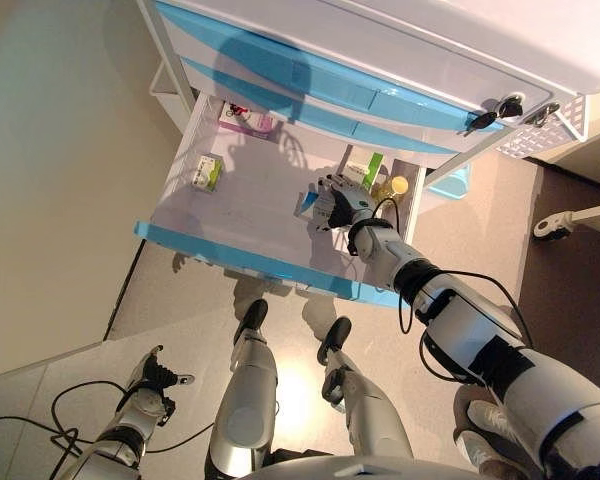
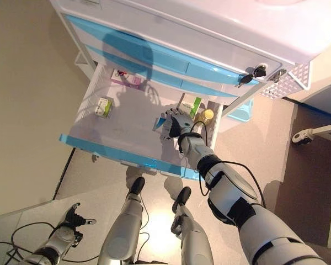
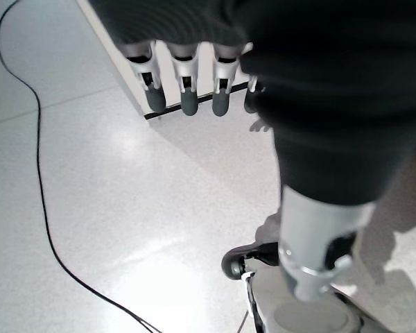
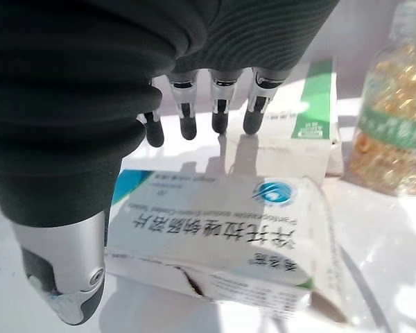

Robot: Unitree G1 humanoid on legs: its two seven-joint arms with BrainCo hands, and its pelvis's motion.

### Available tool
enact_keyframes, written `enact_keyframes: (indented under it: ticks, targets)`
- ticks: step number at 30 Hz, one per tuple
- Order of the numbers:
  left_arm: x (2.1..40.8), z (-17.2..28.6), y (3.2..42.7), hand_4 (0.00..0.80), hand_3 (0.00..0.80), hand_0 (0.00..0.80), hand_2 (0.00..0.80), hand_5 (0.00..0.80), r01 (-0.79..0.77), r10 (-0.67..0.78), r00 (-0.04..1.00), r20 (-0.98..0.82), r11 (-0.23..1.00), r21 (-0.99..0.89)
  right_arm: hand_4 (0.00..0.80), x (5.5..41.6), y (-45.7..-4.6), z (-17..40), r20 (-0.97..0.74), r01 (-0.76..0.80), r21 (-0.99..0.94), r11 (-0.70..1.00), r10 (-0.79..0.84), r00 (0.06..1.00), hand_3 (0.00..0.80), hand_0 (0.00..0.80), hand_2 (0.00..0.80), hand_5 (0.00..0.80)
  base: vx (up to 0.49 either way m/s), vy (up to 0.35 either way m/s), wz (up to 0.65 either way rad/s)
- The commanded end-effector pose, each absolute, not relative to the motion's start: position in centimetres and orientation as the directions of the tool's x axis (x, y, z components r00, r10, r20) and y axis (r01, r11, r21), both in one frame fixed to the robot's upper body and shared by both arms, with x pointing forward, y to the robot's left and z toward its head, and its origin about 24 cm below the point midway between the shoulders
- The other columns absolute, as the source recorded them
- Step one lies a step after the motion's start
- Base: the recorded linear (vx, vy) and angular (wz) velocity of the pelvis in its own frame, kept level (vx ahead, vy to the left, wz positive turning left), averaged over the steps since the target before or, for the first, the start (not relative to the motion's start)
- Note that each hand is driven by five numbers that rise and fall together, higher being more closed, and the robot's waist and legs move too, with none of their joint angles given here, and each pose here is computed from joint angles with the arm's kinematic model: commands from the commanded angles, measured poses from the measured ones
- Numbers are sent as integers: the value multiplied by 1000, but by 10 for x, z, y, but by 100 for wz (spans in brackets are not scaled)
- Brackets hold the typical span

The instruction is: Open the drawer and pick up the medicine

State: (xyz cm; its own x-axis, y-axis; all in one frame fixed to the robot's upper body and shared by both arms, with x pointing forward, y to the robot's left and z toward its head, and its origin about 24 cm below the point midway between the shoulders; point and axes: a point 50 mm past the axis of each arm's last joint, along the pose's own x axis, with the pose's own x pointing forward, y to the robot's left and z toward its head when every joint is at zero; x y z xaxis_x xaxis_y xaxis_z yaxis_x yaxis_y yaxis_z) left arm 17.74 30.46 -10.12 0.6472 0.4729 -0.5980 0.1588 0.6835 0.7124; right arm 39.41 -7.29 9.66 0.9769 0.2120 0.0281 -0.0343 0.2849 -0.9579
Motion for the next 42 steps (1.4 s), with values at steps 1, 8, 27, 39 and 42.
enact_keyframes:
  ticks: [1,8,27,39,42]
  targets:
    - [176,-101,309,0,0,0,0,0,153,500,632,-593,669,727,0,399,-72,107,60,7,-971,239,215,975,0,0,0,0,0,0,0]
    - [179,-101,304,0,0,0,0,0,152,488,644,-590,674,723,0,397,-72,102,48,-3,-972,233,214,976,0,0,0,0,0,1,0]
    - [179,-104,298,0,0,0,0,0,157,476,652,-590,677,719,800,394,-72,95,38,4,-988,155,221,975,800,800,800,800,0,0,0]
    - [176,-106,297,0,0,0,0,0,161,476,644,-598,680,715,800,393,-71,92,34,-1,-988,151,225,974,800,800,800,800,0,0,0]
    - [175,-107,296,0,0,0,0,0,166,475,642,-602,680,714,800,392,-72,90,30,-4,-988,155,222,975,800,800,800,800,0,0,0]
